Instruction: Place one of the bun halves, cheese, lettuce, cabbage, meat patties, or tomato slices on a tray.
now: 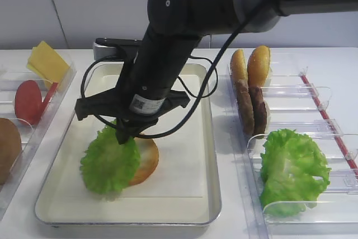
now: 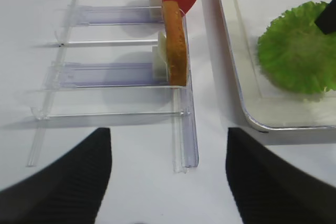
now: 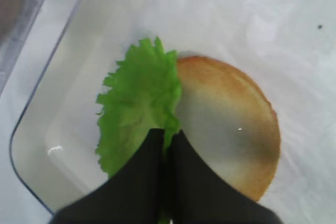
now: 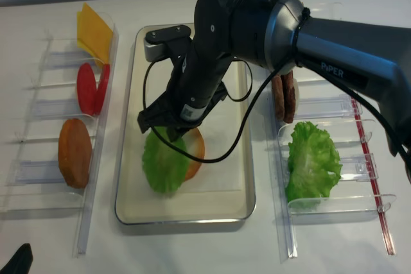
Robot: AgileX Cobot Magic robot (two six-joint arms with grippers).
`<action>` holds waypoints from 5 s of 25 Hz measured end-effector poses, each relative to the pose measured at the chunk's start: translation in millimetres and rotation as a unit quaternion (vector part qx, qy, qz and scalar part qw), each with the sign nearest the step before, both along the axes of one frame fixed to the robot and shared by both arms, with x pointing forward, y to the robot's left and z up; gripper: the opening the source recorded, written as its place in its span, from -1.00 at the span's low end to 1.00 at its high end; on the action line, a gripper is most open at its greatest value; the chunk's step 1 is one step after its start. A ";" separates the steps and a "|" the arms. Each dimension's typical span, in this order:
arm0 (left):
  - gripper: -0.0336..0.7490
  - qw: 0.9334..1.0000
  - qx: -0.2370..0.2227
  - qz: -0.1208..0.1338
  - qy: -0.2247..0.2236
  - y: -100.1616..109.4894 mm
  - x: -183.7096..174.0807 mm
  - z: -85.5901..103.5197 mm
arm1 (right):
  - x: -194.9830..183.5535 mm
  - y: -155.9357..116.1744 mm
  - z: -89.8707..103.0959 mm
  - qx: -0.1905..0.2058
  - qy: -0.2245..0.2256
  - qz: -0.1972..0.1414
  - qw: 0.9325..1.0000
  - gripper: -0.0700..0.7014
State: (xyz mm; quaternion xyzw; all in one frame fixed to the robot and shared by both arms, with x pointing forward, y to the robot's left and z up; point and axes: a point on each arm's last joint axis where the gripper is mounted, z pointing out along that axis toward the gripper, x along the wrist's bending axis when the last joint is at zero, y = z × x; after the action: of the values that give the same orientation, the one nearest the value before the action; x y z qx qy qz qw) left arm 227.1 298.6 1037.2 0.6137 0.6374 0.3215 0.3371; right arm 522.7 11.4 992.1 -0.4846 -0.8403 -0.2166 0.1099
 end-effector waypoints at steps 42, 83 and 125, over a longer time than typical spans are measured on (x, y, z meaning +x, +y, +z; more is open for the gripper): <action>0.29 1.000 0.000 0.000 0.000 0.0 0.0 0.0 | 4.8 -9.3 16.5 -0.076 -0.038 0.079 0.993 0.92; 0.29 1.000 0.000 0.000 0.000 0.0 0.0 0.0 | -77.6 -129.0 219.7 -0.079 -0.283 0.052 0.954 0.76; 0.29 1.000 0.000 0.000 0.000 0.0 0.0 0.0 | -268.0 -324.6 96.9 -0.082 -0.372 -0.091 0.920 0.76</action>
State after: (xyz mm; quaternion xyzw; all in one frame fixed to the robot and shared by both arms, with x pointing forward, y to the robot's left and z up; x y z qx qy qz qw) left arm 227.1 298.6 1037.2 0.6137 0.6374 0.3215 0.3371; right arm 254.8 -313.2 1089.0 -0.4507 -0.7879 -0.3208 -0.2706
